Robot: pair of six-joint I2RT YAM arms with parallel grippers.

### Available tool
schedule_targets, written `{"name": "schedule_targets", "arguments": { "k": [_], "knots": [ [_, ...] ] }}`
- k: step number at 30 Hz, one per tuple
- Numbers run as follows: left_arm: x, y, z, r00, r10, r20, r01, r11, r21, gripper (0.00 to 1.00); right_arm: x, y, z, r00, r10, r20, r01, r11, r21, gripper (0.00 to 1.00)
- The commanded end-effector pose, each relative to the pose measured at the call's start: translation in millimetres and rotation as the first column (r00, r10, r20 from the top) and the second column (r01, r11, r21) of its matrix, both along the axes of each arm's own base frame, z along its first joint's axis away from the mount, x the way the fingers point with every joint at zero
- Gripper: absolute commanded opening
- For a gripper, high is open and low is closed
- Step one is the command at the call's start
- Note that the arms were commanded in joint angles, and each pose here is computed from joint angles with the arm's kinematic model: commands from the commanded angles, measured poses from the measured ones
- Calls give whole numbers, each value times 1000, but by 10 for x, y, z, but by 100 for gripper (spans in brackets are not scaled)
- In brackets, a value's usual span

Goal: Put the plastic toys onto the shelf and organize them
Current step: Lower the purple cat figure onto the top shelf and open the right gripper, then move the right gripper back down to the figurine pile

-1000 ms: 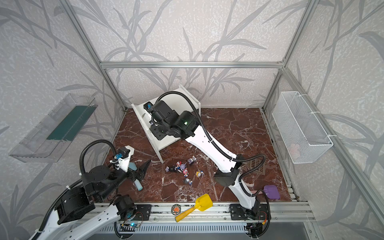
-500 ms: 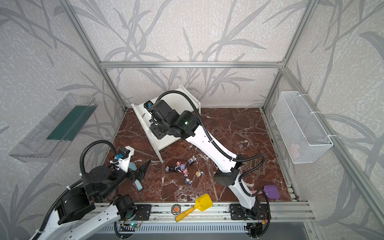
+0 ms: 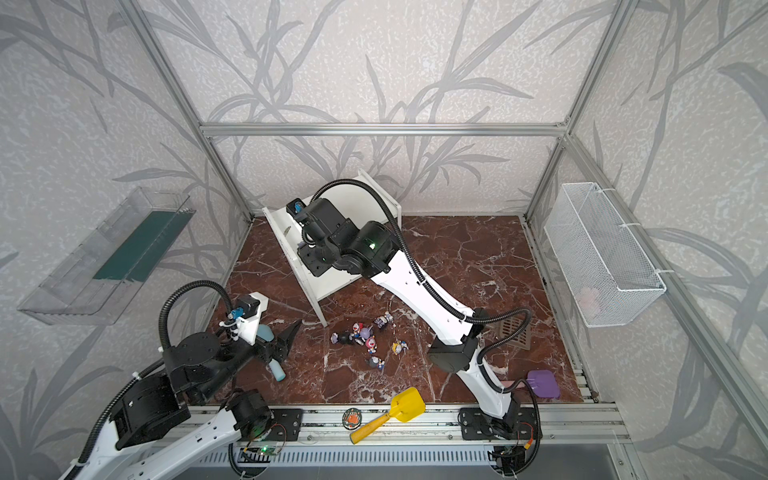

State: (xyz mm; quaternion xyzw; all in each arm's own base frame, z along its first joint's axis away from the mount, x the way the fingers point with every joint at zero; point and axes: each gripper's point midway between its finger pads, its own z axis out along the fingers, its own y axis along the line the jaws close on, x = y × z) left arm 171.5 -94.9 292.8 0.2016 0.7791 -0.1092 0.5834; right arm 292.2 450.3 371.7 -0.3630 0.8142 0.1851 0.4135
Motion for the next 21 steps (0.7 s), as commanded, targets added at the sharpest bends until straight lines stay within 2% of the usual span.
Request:
{"name": "schedule_targets", "arguments": {
  "k": [1, 8, 12, 16, 21],
  "knots": [
    [-4, 20, -34, 1000, 9, -5, -9, 1000, -4, 99, 21, -10, 167, 999, -3, 34, 2, 999, 41, 45],
    [7, -24, -41, 1000, -4, -9, 4, 1000, -6, 99, -82, -340, 565, 994, -14, 112, 8, 999, 51, 69],
    [20, -96, -74, 999, -27, -28, 27, 1000, 5, 99, -210, -697, 677, 991, -36, 131, 35, 999, 13, 77],
    [-4, -207, -103, 996, -83, -41, 84, 996, 3, 99, -354, -1096, 573, 987, -65, 145, 70, 997, -26, 82],
    [-65, -396, -149, 981, -185, -64, 185, 983, -4, 99, -610, -1585, 113, 980, -84, 180, 74, 995, 63, 94]
  ]
}}
